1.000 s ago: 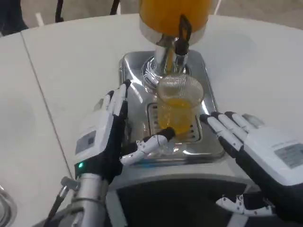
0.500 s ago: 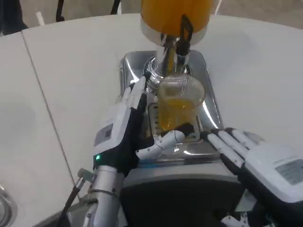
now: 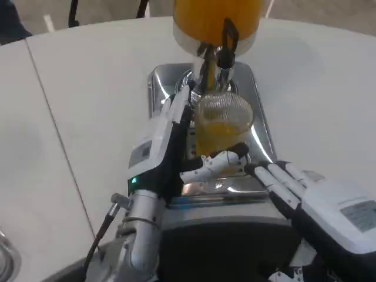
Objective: Grasp the cup under the faucet to collect the drink, then remove the cup.
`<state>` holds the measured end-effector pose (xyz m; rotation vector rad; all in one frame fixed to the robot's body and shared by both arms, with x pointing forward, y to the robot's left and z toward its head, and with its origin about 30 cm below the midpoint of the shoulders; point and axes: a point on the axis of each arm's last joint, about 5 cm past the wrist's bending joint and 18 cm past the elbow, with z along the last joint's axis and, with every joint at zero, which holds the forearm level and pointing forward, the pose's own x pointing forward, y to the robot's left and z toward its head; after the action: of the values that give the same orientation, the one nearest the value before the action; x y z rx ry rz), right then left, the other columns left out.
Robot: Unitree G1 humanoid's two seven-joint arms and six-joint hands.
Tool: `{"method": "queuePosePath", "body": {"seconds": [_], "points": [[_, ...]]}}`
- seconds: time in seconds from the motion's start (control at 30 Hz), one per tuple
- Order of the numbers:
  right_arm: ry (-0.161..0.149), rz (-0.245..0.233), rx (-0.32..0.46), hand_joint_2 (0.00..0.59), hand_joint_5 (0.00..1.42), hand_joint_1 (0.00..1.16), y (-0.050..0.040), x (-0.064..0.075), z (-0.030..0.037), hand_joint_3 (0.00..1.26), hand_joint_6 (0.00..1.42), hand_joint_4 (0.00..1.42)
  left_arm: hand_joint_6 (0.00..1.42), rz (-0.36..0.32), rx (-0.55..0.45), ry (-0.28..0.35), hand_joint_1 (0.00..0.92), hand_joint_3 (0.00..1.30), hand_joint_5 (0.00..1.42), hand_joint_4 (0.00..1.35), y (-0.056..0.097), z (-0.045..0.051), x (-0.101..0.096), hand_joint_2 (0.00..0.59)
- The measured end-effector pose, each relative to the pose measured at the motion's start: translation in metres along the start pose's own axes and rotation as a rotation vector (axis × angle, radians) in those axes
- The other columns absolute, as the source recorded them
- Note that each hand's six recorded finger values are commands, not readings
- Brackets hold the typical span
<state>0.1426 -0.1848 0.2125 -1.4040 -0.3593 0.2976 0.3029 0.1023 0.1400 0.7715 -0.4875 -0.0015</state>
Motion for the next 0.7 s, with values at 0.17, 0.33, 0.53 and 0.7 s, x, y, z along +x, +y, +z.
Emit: {"method": "queuePosePath", "body": {"seconds": [0.17, 0.33, 0.53, 0.7], "points": [[0.027, 0.0, 0.025, 0.294, 0.0, 0.72, -0.0002, 0.002, -0.0001, 0.0, 0.1, 0.0, 0.06, -0.01, -0.029, -0.021, 0.313, 0.0, 0.06, 0.0, -0.006, 0.0036, -0.002, 0.056], [0.045, 0.017, 0.042, 0.296, 0.0, 0.71, 0.0019, 0.002, 0.0021, 0.0, 0.11, 0.0, 0.06, -0.04, -0.059, -0.019, 0.316, 0.0, 0.07, 0.0, -0.017, 0.0058, -0.006, 0.058], [0.068, 0.012, 0.062, 0.298, 0.0, 0.71, 0.0005, 0.004, 0.0018, 0.0, 0.11, 0.0, 0.08, -0.042, -0.07, -0.01, 0.32, 0.0, 0.09, 0.0, -0.021, 0.0063, -0.002, 0.06], [0.068, 0.023, 0.069, 0.297, 0.0, 0.71, 0.0016, 0.007, 0.0013, 0.0, 0.11, 0.0, 0.12, -0.034, -0.081, -0.006, 0.317, 0.0, 0.12, 0.0, -0.024, 0.0082, 0.001, 0.058]]}}
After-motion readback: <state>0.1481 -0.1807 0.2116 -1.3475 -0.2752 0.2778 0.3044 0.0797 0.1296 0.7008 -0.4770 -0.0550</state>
